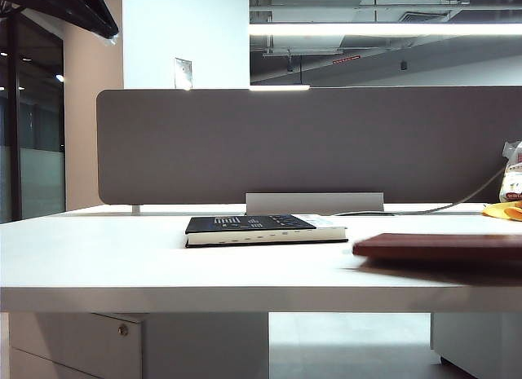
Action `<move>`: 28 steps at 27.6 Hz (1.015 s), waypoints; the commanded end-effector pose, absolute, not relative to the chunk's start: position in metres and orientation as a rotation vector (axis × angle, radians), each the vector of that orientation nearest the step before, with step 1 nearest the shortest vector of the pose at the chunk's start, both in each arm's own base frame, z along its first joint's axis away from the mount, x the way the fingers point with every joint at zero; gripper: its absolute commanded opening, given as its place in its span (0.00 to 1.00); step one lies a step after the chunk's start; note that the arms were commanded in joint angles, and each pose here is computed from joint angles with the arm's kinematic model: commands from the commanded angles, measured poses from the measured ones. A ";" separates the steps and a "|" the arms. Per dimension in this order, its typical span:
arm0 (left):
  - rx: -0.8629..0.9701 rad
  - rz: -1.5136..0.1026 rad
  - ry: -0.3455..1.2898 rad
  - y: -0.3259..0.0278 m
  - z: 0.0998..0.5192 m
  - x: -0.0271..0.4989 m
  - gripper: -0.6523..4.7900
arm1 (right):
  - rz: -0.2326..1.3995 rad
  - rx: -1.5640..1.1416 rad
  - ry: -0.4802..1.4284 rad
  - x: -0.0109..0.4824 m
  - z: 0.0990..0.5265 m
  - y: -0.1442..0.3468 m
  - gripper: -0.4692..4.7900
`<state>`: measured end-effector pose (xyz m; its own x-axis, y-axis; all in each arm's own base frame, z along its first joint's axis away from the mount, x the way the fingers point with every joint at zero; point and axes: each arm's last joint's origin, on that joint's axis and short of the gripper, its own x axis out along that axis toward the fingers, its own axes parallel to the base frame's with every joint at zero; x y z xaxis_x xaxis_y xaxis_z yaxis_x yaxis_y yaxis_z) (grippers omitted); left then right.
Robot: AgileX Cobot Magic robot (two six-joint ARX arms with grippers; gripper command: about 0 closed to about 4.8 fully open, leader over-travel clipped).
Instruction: Pick up the red book and place it on top of the black book.
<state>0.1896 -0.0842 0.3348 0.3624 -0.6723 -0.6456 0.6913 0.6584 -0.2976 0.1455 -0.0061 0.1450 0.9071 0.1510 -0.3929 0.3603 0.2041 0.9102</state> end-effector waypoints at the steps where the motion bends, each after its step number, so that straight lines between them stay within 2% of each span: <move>1: 0.033 -0.886 0.800 -0.084 0.337 0.190 0.11 | -0.015 1.305 0.322 0.159 0.186 -0.007 0.47; 5: 0.035 -0.887 0.820 -0.084 0.336 0.188 0.11 | 0.040 1.261 0.250 0.166 0.214 -0.007 0.46; 27: -0.010 -0.884 0.741 -0.088 0.340 0.199 0.11 | 0.065 1.195 0.241 0.167 0.216 -0.007 0.46; 28: -0.021 -0.887 0.744 -0.089 0.339 0.201 0.11 | 0.071 1.194 0.232 0.168 0.217 -0.007 0.42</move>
